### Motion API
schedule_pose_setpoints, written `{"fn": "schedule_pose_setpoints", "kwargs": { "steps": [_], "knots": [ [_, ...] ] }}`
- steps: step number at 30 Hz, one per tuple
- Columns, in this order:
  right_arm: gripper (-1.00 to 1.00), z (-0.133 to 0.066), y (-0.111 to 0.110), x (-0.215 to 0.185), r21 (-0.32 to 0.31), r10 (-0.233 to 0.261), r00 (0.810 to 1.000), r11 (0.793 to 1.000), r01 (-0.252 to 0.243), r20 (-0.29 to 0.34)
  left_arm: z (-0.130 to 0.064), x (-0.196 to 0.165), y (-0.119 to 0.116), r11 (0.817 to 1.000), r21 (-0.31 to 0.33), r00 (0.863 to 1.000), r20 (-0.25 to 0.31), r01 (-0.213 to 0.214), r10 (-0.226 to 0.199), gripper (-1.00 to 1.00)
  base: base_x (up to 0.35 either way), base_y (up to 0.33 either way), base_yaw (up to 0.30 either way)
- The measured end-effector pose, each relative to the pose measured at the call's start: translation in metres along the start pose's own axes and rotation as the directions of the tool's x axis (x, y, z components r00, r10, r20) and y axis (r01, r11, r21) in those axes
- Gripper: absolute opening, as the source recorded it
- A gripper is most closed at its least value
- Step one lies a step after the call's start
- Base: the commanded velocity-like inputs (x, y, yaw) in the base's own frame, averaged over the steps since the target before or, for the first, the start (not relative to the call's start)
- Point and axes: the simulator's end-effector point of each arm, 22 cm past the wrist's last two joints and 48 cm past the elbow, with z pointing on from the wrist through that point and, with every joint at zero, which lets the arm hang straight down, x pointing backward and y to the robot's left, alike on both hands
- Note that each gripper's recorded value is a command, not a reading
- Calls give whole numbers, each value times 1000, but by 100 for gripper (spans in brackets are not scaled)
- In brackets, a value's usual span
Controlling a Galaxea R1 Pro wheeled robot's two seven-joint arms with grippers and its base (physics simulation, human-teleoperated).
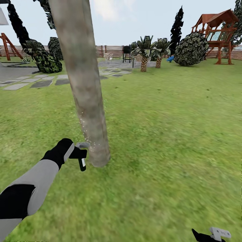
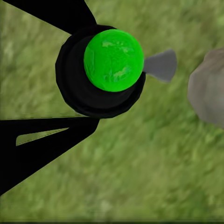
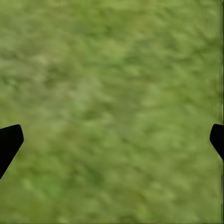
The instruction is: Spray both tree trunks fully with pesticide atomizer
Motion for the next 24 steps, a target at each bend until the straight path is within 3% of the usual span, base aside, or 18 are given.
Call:
{"fn": "schedule_pose_setpoints", "kwargs": {
  "steps": [10,20,24],
  "knots": [
    [100,0,0,0,-1,-1,1000,1000,1,0,0,0,0,1000,-2,1000,0,-2,2,-100,0,-272,255],
    [100,0,0,0,0,0,1000,1000,0,0,0,0,0,1000,-2,1000,0,-2,2,-100,0,-272,19],
    [100,0,0,0,0,0,1000,1000,0,0,0,0,0,1000,-1,1000,0,-1,1,-100,0,-272,203]
  ]
}}
